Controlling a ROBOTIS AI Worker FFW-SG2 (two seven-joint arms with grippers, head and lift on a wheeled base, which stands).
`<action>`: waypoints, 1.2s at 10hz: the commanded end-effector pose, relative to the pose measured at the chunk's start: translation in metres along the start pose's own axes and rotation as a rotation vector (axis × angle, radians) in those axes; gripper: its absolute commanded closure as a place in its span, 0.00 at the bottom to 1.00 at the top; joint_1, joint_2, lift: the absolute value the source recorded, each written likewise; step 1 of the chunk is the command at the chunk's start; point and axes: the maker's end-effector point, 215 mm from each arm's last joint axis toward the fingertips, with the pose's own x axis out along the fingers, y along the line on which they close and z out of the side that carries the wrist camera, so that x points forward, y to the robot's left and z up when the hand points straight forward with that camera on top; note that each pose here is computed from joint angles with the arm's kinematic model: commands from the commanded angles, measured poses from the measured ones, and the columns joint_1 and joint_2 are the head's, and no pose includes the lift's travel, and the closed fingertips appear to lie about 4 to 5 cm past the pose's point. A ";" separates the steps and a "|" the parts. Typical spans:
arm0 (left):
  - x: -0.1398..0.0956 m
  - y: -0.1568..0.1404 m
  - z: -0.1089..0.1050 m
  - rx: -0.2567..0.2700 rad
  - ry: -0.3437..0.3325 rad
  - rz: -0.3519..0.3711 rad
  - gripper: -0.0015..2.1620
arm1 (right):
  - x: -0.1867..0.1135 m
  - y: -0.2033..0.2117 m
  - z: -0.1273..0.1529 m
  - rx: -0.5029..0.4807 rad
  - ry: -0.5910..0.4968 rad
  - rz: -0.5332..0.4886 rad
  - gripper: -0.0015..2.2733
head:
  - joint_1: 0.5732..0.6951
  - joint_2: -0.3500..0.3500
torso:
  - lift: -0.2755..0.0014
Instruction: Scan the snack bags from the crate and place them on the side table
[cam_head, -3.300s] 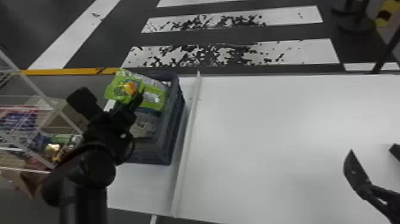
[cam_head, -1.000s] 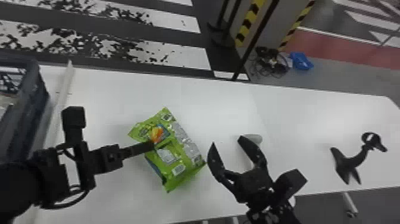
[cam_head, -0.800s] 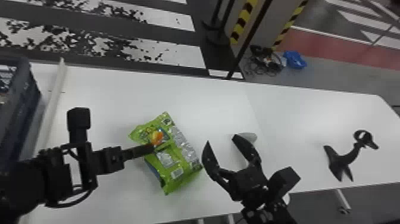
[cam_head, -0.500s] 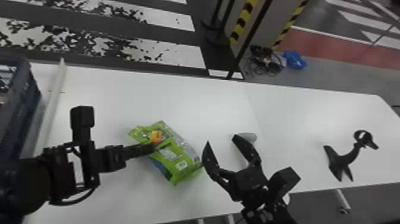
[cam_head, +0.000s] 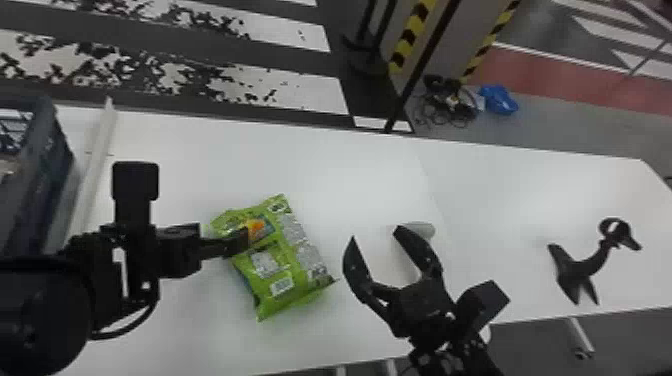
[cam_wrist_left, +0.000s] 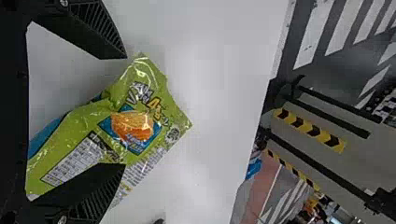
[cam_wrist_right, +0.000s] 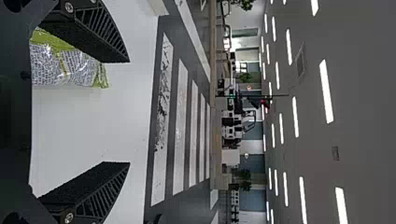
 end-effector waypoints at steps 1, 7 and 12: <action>-0.014 0.000 0.022 0.081 -0.071 0.063 0.01 | 0.001 0.001 0.000 0.005 0.000 -0.001 0.04 | 1.00 0.04 | 0.65; -0.131 0.039 0.118 0.316 -0.554 0.349 0.02 | 0.005 0.017 0.003 0.000 -0.008 0.074 0.80 | 1.00 0.21 | 0.65; -0.241 0.076 0.142 0.401 -0.858 0.416 0.04 | 0.017 0.086 -0.001 -0.052 0.007 0.242 0.95 | 1.00 0.45 | 0.65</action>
